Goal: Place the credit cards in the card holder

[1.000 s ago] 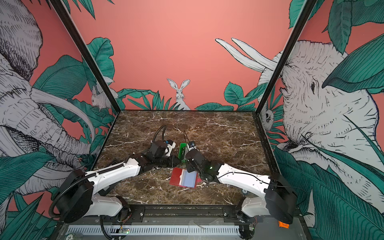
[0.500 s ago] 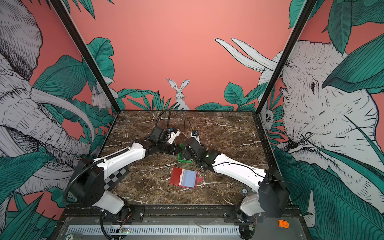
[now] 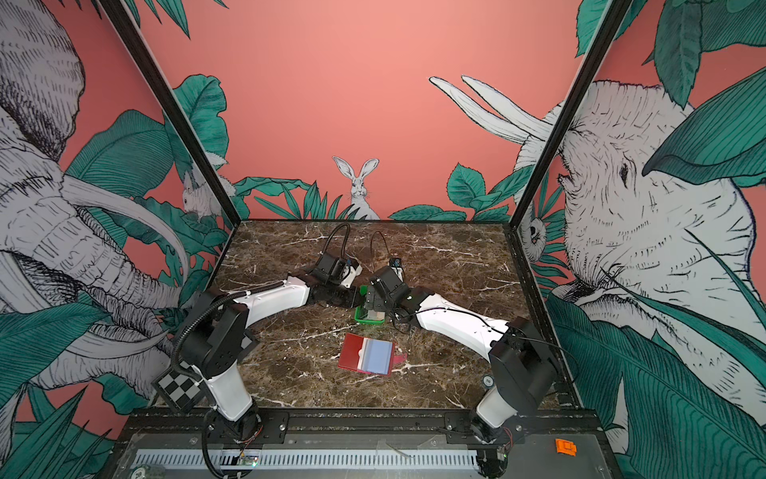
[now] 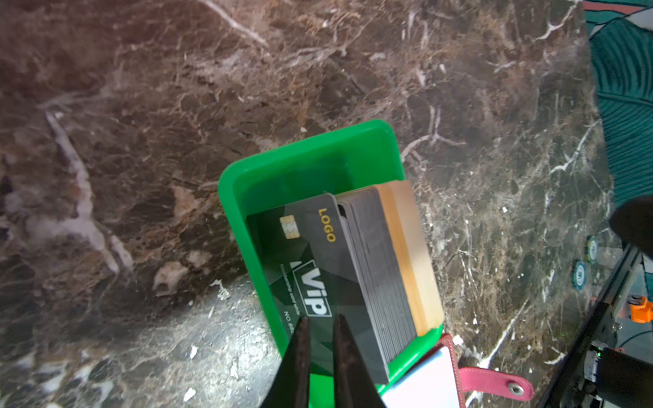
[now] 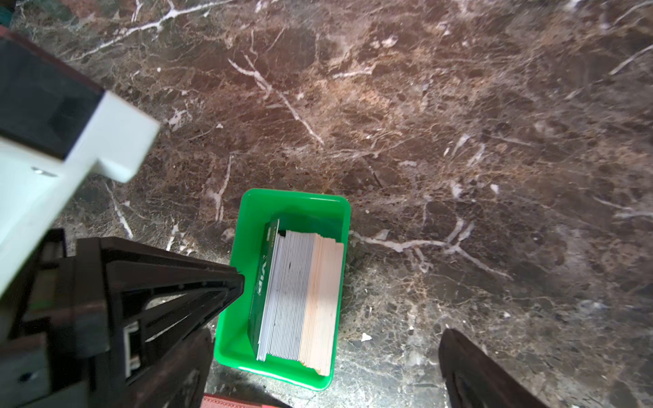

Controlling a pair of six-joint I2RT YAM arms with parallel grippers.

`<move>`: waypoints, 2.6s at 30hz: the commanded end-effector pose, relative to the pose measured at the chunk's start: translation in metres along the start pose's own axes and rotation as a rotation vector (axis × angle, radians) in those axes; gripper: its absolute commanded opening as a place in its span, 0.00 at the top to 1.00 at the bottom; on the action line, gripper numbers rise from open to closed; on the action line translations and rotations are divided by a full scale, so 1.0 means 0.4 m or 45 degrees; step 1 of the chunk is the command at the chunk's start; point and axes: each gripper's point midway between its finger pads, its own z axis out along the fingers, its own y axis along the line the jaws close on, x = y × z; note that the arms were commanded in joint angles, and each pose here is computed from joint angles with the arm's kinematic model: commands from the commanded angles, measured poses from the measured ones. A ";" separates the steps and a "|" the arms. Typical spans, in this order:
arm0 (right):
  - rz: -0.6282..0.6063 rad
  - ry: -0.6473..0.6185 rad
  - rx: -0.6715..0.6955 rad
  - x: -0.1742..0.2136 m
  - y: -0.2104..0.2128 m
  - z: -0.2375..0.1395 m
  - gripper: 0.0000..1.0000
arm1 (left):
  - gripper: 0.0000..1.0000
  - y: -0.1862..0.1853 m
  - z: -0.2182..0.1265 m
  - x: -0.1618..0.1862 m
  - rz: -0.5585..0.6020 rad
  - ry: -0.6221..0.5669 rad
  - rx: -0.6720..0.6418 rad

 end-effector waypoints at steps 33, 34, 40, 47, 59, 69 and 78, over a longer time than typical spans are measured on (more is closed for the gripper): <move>0.013 0.273 -0.005 0.104 -0.007 0.172 0.03 | 0.93 0.016 0.011 -0.011 -0.045 0.030 -0.048; 0.014 0.276 -0.004 0.106 -0.008 0.174 0.03 | 0.93 0.016 0.012 -0.012 -0.045 0.030 -0.047; 0.035 0.254 0.018 0.095 -0.029 0.168 0.04 | 0.94 0.028 0.020 -0.002 -0.049 0.057 -0.069; 0.031 0.244 0.034 0.078 -0.052 0.152 0.04 | 0.95 0.032 0.024 0.001 -0.052 0.061 -0.077; 0.034 0.225 0.003 0.061 -0.048 0.133 0.05 | 0.91 0.027 0.041 0.013 -0.074 0.083 -0.040; 0.026 0.313 -0.098 0.110 -0.014 0.152 0.05 | 0.92 0.021 0.032 0.005 -0.070 0.066 -0.034; 0.023 0.311 -0.091 0.107 -0.010 0.158 0.05 | 0.93 0.021 0.033 0.006 -0.072 0.068 -0.033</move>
